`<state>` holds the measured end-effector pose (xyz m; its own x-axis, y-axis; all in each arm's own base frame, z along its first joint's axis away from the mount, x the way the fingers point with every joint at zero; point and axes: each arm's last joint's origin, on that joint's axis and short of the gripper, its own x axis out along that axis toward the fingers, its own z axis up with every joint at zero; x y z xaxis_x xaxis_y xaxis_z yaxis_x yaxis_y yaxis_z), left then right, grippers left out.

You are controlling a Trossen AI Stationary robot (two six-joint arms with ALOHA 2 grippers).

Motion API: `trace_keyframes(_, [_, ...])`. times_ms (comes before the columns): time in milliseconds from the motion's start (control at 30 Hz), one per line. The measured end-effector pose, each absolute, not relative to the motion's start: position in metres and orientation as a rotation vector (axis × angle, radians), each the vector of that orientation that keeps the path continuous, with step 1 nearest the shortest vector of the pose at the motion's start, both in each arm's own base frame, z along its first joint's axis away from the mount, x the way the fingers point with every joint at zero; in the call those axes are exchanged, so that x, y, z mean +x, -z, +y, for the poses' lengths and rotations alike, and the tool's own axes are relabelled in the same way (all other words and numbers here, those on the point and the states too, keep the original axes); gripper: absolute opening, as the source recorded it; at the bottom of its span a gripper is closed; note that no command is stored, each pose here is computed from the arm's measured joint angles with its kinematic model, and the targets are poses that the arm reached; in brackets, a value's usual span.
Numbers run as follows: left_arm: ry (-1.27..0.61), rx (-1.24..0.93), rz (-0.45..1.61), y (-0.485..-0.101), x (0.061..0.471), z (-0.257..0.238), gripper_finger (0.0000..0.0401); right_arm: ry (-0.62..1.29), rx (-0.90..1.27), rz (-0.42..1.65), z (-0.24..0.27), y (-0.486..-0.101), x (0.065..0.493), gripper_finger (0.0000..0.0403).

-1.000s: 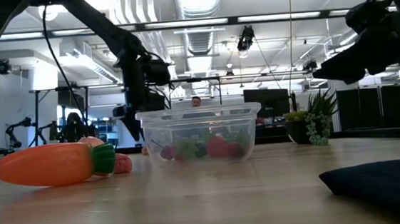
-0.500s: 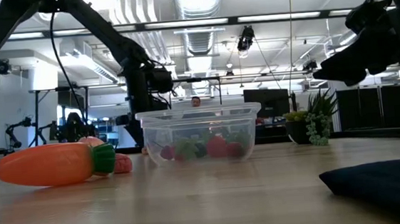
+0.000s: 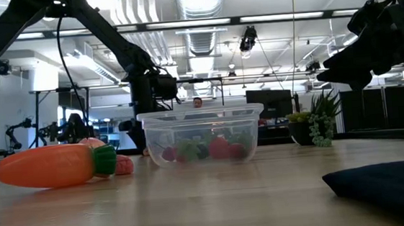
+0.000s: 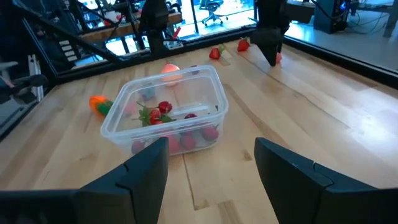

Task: Pick and placing Produce into tupperware
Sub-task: Put the pink peach into the transparent bin

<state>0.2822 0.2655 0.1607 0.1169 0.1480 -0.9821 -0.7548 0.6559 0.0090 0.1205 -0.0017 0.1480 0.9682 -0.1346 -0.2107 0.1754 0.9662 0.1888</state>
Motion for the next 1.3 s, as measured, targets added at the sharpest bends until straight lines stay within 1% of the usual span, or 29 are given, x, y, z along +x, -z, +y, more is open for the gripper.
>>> trace_keyframes(100, [-0.722,-0.576,1.284,-0.16,0.283,0.266,0.0196,0.158,0.208,0.198,-0.002,-0.148,0.121,0.0228])
trace_keyframes(367, [-0.72,-0.574,1.278,-0.161,0.283,0.266,0.0125,0.158,0.208,0.198,-0.002,-0.148,0.121,0.0228])
trace_keyframes(600, [-0.724,-0.563,1.274,-0.166,0.282,0.265,0.0079,0.157,0.208,0.198,-0.002,-0.148,0.121,0.0228])
trace_keyframes(767, [-0.712,-0.565,1.295,-0.17,0.282,0.259,0.0072,0.158,0.208,0.198,-0.002,-0.148,0.121,0.0228])
trace_keyframes(933, [-0.68,-0.535,1.251,-0.197,0.284,0.243,0.0072,0.157,0.208,0.198,-0.002,-0.148,0.121,0.0228])
trace_keyframes(1033, [-0.597,-0.535,1.185,-0.224,0.286,0.226,0.0072,0.158,0.208,0.198,-0.002,-0.148,0.121,0.0228])
trace_keyframes(1133, [-0.419,-0.511,1.108,-0.253,0.289,0.199,0.0072,0.157,0.208,0.198,-0.002,-0.148,0.121,0.0228])
trace_keyframes(1300, [-0.136,-0.304,1.049,-0.284,0.299,0.141,0.0072,0.157,0.208,0.198,-0.002,-0.148,0.121,0.0228])
